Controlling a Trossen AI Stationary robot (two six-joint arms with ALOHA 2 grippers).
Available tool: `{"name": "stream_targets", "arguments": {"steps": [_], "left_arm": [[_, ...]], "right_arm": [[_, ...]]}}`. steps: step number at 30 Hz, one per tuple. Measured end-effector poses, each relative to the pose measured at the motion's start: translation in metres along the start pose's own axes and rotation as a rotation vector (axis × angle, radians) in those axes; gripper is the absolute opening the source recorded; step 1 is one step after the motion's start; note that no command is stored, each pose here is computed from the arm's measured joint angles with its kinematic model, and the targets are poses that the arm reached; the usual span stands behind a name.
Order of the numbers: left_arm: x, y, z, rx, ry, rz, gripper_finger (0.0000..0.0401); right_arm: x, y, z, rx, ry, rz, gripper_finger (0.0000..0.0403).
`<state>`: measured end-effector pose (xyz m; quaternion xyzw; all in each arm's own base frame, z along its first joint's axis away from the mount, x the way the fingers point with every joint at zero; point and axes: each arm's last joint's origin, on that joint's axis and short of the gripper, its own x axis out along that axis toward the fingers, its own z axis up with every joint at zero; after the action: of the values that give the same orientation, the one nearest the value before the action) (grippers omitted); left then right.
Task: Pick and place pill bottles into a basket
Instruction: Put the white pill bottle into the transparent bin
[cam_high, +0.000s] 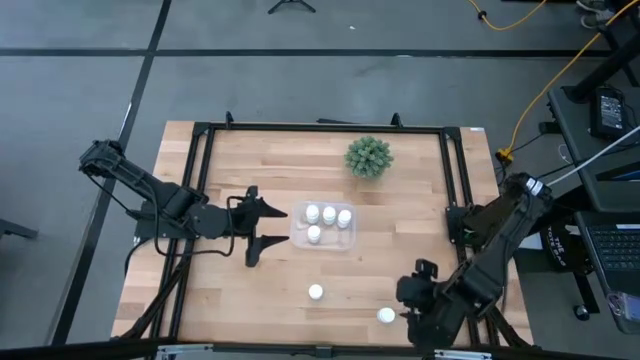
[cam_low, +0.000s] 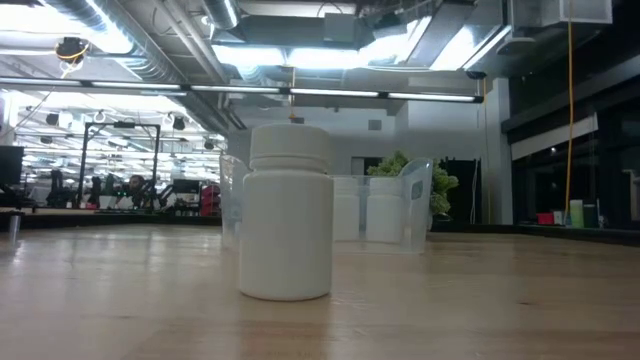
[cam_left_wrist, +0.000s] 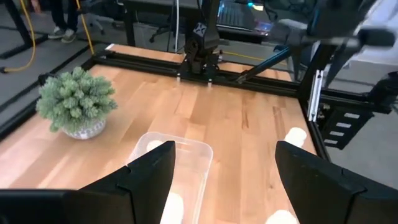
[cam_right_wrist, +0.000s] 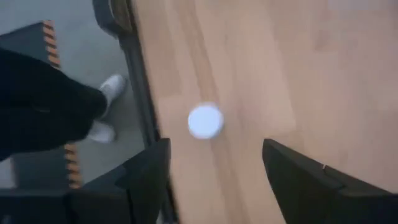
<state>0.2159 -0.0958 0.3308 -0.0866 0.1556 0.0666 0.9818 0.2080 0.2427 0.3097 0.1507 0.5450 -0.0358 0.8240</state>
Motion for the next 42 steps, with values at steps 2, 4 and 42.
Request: {"name": "stream_targets", "arguments": {"steps": [2,4,42], "left_arm": [[0.0,0.0,0.0,-0.031,-0.001,0.002,0.0269],[0.0,0.001,0.0,-0.067,-0.01,0.024,0.0269],[-0.003,-0.003,0.0,-0.115,-0.043,0.067,0.0269]], "right_arm": [[0.01,-0.001,-0.006,0.041,0.033,0.007,0.0254],[0.018,0.0,-0.009,0.071,0.032,0.025,0.0256],[0.109,-0.014,0.002,0.646,0.147,-0.042,0.0332]]}}
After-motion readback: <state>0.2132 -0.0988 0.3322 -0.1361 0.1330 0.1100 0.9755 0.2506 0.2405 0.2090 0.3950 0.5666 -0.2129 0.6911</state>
